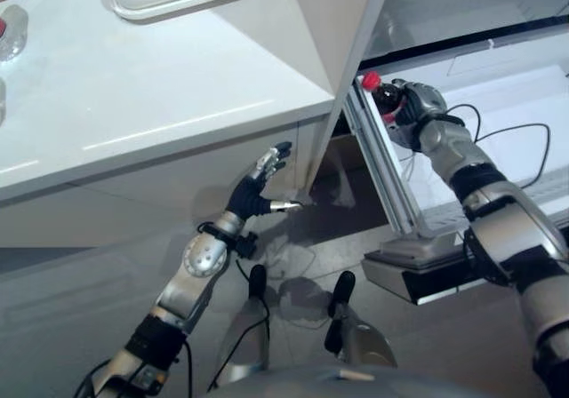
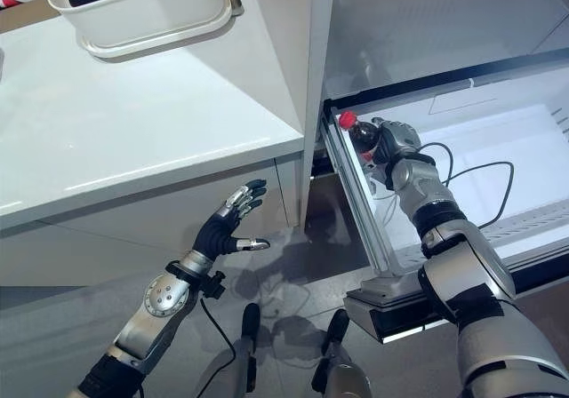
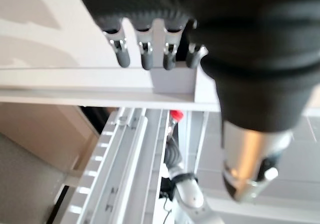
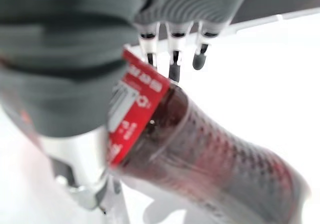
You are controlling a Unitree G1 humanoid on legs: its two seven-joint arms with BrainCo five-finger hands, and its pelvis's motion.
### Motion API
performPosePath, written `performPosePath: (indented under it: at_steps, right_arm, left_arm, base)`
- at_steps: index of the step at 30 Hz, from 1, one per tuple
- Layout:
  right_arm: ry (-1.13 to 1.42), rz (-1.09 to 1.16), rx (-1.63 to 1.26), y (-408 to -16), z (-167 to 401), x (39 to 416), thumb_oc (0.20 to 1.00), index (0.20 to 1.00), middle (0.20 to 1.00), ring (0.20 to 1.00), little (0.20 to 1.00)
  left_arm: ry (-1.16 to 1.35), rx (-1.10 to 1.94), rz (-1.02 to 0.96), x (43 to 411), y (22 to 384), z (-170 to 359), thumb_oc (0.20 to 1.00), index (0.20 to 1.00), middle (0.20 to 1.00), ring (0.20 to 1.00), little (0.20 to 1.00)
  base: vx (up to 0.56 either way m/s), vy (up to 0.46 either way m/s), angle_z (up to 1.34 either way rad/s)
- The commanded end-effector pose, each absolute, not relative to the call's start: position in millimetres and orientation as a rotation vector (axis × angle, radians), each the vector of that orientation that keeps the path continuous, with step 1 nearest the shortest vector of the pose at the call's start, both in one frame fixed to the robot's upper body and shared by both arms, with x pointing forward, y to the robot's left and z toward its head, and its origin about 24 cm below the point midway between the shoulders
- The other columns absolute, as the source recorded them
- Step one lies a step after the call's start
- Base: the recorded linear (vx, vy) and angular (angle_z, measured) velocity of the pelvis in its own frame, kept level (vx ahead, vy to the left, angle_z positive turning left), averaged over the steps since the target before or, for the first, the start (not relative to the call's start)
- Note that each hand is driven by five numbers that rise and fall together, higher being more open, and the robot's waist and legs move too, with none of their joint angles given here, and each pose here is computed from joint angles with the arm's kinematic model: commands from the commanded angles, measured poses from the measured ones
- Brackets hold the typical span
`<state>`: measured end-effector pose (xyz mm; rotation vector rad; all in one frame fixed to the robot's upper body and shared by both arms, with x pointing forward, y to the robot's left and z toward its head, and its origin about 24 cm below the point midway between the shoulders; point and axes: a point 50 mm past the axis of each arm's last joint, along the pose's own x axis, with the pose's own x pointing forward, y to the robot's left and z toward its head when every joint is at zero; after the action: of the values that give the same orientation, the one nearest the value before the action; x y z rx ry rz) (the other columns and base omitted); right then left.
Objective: Take the drinks into the refrigerator
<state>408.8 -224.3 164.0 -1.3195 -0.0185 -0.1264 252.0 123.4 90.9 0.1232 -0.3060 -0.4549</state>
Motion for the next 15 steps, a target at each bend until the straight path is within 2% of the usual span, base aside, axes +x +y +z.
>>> performPosePath:
  at_steps: [1, 3, 10, 15]
  right_arm:
    - [0.011, -0.097, -1.18, -211, 149, 411, 1.0, 1.0, 1.0, 1.0, 1.0]
    - [0.039, -0.133, -1.141, -219, 148, 410, 1.0, 1.0, 1.0, 1.0, 1.0]
    - [0.311, -0.299, -1.027, -286, 129, 390, 1.0, 1.0, 1.0, 1.0, 1.0]
    - [0.306, -0.334, -0.961, -294, 126, 386, 1.0, 1.0, 1.0, 1.0, 1.0]
  left_arm:
    - [-0.491, 0.118, -0.462, 251, 116, 127, 1.0, 1.0, 1.0, 1.0, 1.0]
    - [-0.495, 0.114, -0.458, 250, 117, 128, 1.0, 1.0, 1.0, 1.0, 1.0]
    - [-0.477, 0.121, -0.475, 246, 123, 128, 1.0, 1.0, 1.0, 1.0, 1.0]
    - [-0.467, 0.121, -0.472, 245, 126, 127, 1.0, 1.0, 1.0, 1.0, 1.0]
  base:
    - [-0.04, 0.005, 0.02]
    - [0.0, 0.0, 0.0]
    - [0.0, 0.0, 0.0]
    - [0.0, 0.0, 0.0]
